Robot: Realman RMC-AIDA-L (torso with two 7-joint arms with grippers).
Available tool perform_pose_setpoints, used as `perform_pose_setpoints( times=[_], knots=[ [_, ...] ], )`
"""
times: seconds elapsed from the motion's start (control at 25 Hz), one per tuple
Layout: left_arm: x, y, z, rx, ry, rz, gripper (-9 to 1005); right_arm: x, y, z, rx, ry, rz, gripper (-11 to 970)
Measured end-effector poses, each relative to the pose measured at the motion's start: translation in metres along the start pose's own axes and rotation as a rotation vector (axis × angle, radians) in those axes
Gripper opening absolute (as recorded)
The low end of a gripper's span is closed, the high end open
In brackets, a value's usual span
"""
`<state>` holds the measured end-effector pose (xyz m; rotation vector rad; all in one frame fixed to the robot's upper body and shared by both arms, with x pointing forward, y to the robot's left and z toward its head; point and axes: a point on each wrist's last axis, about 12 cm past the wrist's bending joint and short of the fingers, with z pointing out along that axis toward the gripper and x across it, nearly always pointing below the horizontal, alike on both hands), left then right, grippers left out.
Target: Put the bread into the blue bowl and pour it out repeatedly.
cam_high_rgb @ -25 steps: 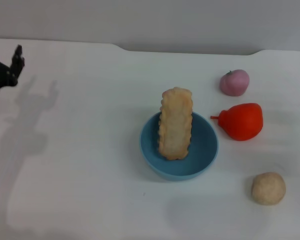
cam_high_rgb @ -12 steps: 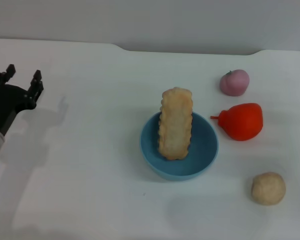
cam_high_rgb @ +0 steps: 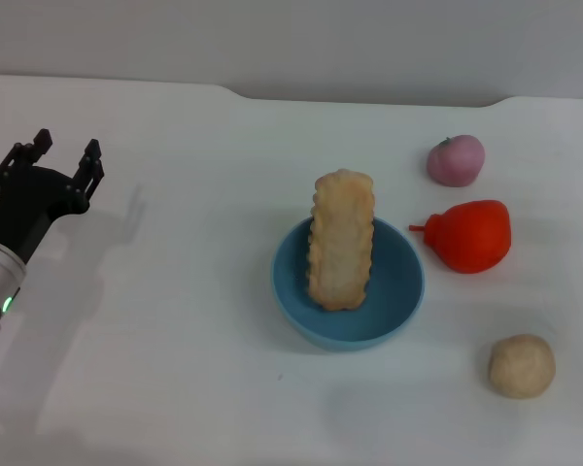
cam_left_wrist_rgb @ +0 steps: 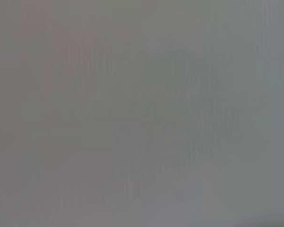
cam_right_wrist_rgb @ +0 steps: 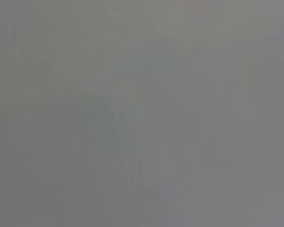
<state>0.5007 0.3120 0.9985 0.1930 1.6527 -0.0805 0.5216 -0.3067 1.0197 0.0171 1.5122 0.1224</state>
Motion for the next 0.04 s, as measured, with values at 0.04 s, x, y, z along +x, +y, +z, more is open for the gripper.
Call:
perform_pose_setpoints(
  times=[0.04],
  knots=[
    [-0.0001,0.0000,0.0006,-0.001,0.001,-0.001,588,-0.0008,-0.0001,0.0009,-0.003,-0.003,-0.005,394]
  ],
)
